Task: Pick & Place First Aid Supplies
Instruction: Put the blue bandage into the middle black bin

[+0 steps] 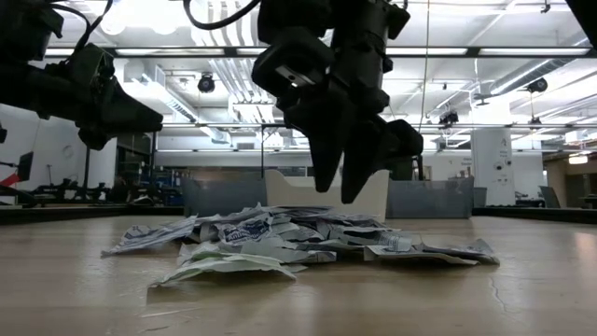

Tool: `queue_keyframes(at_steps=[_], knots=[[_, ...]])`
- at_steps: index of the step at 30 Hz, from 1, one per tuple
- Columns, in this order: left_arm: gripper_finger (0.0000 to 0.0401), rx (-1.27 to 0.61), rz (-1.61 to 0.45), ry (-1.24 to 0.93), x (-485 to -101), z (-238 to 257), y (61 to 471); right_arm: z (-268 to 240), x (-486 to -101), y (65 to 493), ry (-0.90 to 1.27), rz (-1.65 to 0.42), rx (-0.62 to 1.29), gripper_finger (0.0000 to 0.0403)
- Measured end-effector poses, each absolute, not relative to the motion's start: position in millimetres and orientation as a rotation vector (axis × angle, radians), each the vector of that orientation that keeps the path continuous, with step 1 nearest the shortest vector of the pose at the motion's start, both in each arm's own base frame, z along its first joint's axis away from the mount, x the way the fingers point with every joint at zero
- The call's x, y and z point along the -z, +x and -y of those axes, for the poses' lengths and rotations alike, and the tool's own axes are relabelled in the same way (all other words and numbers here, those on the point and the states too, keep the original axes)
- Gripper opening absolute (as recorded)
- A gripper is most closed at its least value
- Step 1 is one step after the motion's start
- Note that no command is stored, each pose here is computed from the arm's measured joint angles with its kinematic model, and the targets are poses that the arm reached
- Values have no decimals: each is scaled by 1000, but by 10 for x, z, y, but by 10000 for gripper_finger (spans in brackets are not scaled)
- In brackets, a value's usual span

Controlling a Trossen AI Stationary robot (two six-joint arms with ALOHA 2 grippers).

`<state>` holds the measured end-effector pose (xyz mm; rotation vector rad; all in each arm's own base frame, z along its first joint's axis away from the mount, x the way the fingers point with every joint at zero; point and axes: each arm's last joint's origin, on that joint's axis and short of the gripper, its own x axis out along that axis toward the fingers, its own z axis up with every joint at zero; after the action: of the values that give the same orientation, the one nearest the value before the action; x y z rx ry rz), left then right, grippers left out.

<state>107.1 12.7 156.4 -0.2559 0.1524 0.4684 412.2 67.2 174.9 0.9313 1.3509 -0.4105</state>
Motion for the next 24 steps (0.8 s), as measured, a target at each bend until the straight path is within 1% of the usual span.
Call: queue_keyframes(at_steps=[5, 13, 24], knots=[[124, -468, -153, -255, -1564, -127, 1071, -671, -1759, 4160, 971, -1303, 429, 135], [124, -468, -153, -254, -1564, -127, 1071, -667, -1674, 4103, 1006, -1304, 526, 136], [124, -467, -153, -255, -1565, -127, 1071, -710, -1658, 4105, 1018, -1279, 543, 125]])
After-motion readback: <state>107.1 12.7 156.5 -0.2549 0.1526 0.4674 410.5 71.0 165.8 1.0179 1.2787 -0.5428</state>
